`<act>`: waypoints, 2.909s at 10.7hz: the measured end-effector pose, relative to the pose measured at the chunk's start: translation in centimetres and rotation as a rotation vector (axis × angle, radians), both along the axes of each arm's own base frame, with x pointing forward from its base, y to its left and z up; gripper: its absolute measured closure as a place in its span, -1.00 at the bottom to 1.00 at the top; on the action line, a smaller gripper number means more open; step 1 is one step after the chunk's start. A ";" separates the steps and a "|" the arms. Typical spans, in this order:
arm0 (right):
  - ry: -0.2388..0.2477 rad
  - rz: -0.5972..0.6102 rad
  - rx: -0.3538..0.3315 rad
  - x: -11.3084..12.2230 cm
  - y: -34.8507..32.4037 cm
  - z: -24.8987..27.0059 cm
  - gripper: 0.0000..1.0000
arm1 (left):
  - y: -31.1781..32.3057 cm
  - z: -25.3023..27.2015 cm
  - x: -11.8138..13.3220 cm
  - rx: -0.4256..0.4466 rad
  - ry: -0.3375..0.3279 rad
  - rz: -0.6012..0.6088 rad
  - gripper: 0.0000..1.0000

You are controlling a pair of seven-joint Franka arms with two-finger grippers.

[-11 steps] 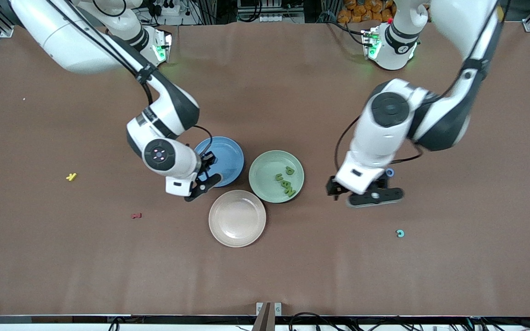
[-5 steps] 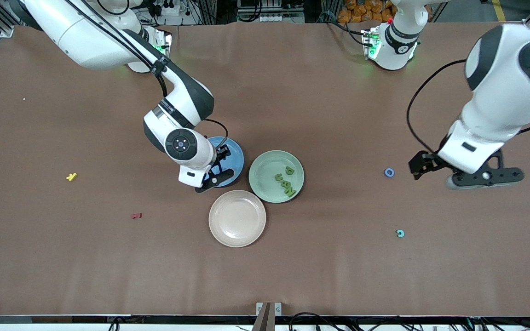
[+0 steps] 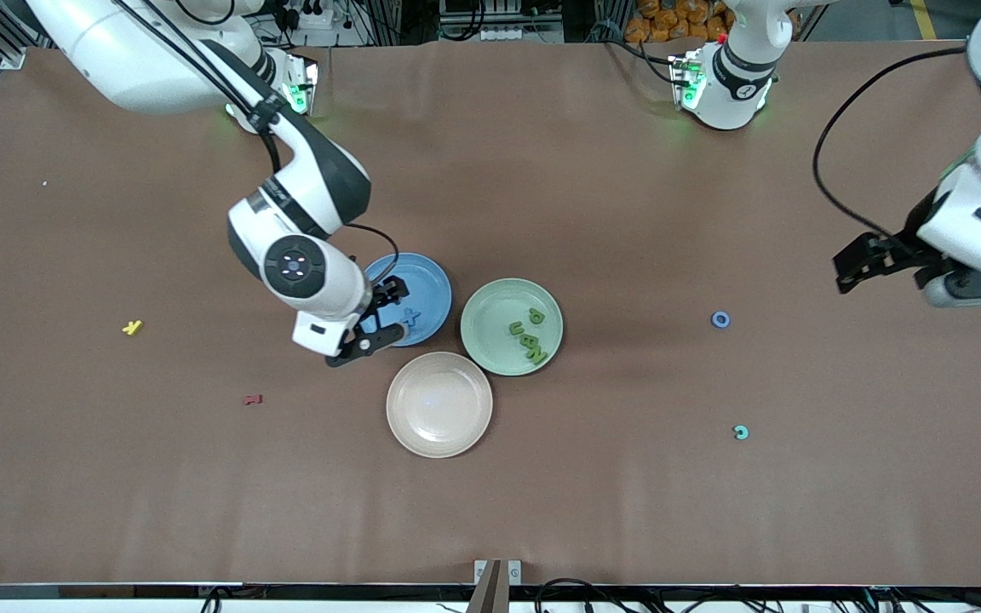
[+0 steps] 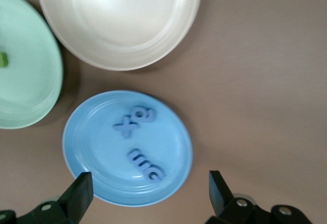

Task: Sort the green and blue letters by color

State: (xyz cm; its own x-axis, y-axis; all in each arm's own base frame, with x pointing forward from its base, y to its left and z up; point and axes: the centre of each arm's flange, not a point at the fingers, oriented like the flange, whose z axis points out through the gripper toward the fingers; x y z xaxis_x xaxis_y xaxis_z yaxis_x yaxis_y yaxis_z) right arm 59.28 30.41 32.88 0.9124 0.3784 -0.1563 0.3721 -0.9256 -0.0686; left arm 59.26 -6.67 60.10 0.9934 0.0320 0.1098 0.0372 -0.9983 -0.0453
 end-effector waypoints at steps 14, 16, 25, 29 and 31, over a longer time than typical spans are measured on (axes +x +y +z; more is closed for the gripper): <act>-0.103 -0.068 -0.001 -2.4 -22.0 25.4 -1.00 | 6.6 2.9 -2.9 -0.025 0.076 -0.093 -1.00; -0.123 -0.062 0.026 -2.9 -24.3 28.4 -1.00 | 6.7 2.9 -2.9 -0.025 0.076 -0.091 -1.00; -0.135 -0.128 0.008 -4.0 -28.5 31.2 -1.00 | 7.0 3.0 -2.4 -0.026 0.070 -0.087 -1.00; -0.128 -0.144 0.007 -3.8 -29.2 30.9 -1.00 | 6.8 2.9 -2.3 -0.026 0.072 -0.089 -1.00; -0.128 -0.146 0.007 -3.8 -29.3 30.8 -1.00 | 6.8 2.8 -2.2 -0.026 0.073 -0.086 -1.00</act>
